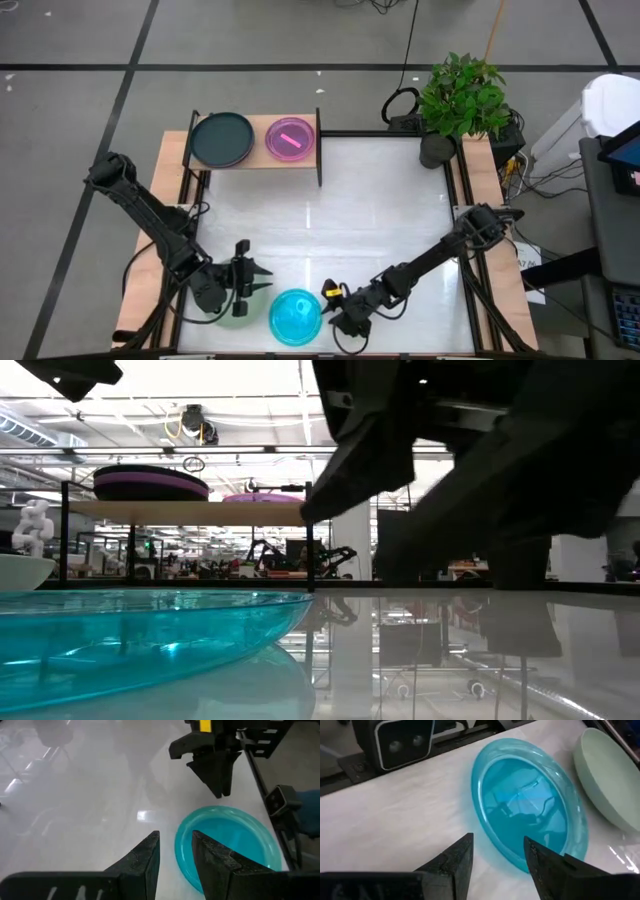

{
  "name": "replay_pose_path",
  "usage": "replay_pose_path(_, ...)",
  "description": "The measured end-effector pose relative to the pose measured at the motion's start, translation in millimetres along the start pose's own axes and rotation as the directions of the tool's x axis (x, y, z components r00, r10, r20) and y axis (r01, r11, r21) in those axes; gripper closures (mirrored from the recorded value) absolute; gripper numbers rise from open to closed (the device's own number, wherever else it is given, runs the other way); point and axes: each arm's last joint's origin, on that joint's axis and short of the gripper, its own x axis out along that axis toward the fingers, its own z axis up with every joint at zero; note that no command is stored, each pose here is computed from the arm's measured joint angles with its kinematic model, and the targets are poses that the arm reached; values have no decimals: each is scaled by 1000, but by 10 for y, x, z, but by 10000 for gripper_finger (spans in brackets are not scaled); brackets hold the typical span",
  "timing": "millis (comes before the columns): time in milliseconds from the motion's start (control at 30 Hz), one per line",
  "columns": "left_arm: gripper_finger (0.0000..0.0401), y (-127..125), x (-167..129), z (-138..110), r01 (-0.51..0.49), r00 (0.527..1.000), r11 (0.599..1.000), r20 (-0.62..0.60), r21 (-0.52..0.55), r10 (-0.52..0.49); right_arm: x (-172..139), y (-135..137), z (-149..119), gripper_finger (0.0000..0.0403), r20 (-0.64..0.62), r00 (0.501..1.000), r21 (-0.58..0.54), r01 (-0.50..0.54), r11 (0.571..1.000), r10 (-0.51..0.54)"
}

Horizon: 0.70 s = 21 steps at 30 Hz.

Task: Place and stack plates onto a shelf
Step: Stack the blue transparent plate on top of the pink transparent plate on the shelf

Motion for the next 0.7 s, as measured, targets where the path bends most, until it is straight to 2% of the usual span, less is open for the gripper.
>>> replay_pose_path(233,281,67,47,31,-30,1000,999,-3,37,30,185,-28,-188,248,4,999,-77,-36,996,36)
replay_pose_path(333,281,83,59,40,-36,999,998,-4,47,37,251,-8,-218,248,7,1000,-139,2,990,-1)
replay_pose_path(500,281,91,61,33,-38,999,996,-14,79,39,291,-18,-212,249,47,998,-160,37,986,-30)
replay_pose_path(700,281,99,60,18,-42,999,992,-27,121,45,294,-34,-227,291,41,999,-212,39,977,-31)
